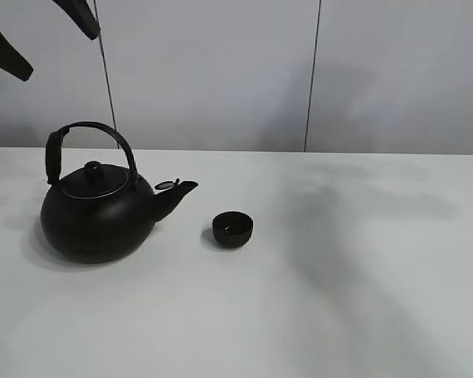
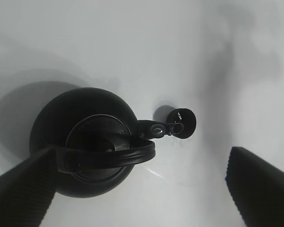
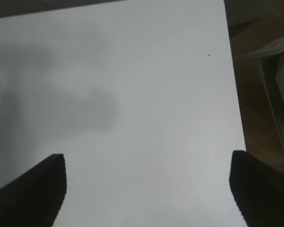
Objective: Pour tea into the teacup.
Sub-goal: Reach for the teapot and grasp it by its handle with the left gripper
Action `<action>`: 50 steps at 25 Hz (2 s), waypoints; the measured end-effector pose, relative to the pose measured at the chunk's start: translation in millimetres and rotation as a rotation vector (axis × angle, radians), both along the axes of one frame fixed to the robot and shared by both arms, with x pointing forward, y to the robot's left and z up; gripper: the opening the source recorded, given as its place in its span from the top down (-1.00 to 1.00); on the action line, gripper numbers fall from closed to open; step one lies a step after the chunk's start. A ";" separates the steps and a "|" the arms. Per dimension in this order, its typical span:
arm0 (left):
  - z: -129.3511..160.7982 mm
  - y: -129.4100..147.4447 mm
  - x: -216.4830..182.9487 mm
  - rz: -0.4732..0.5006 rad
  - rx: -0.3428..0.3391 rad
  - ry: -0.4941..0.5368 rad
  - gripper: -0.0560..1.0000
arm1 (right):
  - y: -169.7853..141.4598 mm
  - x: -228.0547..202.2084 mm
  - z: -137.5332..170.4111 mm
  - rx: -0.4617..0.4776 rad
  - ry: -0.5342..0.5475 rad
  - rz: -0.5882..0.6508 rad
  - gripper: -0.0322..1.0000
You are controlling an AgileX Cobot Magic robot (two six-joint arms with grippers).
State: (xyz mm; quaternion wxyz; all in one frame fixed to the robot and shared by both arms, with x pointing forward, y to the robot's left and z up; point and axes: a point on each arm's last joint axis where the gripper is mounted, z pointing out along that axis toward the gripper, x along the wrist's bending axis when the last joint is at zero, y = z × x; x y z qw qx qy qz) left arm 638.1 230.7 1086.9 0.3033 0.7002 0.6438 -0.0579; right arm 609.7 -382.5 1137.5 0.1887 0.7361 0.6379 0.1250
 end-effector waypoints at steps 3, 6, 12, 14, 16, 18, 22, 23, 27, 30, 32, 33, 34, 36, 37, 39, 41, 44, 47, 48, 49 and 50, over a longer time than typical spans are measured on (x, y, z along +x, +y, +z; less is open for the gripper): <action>0.0 0.0 0.0 0.000 0.000 0.000 -0.42 | 3.0 -32.8 31.3 -0.005 -0.074 -0.002 -0.30; 0.0 0.0 0.0 0.000 0.000 0.000 -0.42 | 15.1 -81.2 51.0 -0.012 -0.121 0.005 -0.30; 0.0 0.0 0.0 0.000 0.000 0.000 -0.42 | 47.9 -219.3 67.8 -0.046 -0.268 0.005 -0.30; 0.0 0.0 0.0 0.000 0.000 0.000 -0.42 | 58.2 -262.7 60.3 -0.054 -0.333 -0.005 -0.30; 0.0 0.0 0.0 0.000 0.000 0.000 -0.42 | 68.0 -302.4 47.2 -0.071 -0.441 -0.007 -0.30; 0.0 0.0 0.0 0.000 0.000 0.000 -0.42 | 74.1 -329.1 31.1 -0.093 -0.526 0.007 -0.30; 0.0 0.0 0.0 0.000 0.000 0.000 -0.42 | 81.5 -369.1 -8.5 -0.111 -0.596 0.012 -0.30; 0.0 0.0 0.0 0.000 0.000 0.000 -0.42 | 82.9 -376.7 -18.4 -0.115 -0.611 0.012 -0.30; 0.0 0.0 0.0 0.000 0.000 0.000 -0.42 | 86.6 -397.3 -55.7 -0.127 -0.655 0.010 -0.30; 0.0 0.0 0.0 0.000 0.000 0.000 -0.42 | 86.2 -396.6 -75.4 -0.107 -0.571 0.017 -0.30; 0.1 0.1 0.4 0.002 0.000 -0.005 -0.42 | 86.9 -393.5 -83.5 -0.084 -0.535 0.026 -0.30; 0.2 0.1 0.7 0.004 0.000 -0.007 -0.42 | 87.6 -391.0 -87.9 -0.069 -0.524 0.031 -0.30; 0.2 0.1 0.7 0.004 0.000 -0.008 -0.42 | 88.4 -388.7 -92.2 -0.053 -0.512 0.036 -0.30; 0.3 0.2 1.0 0.006 0.000 -0.010 -0.42 | 88.7 -385.8 -93.9 -0.046 -0.525 0.040 -0.30; 0.3 0.2 1.2 0.007 0.000 -0.012 -0.42 | 88.5 -384.6 -93.1 -0.049 -0.542 0.040 -0.30; 0.5 0.3 1.7 0.010 0.000 -0.017 -0.42 | 88.2 -383.3 -91.5 -0.053 -0.565 0.040 -0.30; 0.8 0.4 2.7 0.015 0.000 -0.027 -0.42 | 88.3 -382.7 -90.5 -0.051 -0.577 0.039 -0.30; 1.1 0.6 3.5 0.020 -0.001 -0.036 -0.42 | 90.0 -379.7 -90.5 -0.004 -0.610 0.018 -0.30; 1.1 0.6 3.6 0.021 -0.001 -0.037 -0.42 | 89.6 -376.1 -92.8 0.006 -0.628 0.009 -0.30; 1.1 0.6 3.6 0.021 -0.001 -0.037 -0.42 | 89.4 -375.5 -94.3 0.007 -0.623 0.008 -0.30; 1.1 0.6 3.6 0.021 -0.001 -0.037 -0.42 | 89.3 -375.0 -95.5 0.007 -0.619 0.008 -0.30; 1.1 0.6 3.7 0.021 -0.001 -0.037 -0.42 | 89.3 -374.9 -95.9 0.008 -0.617 0.008 -0.30</action>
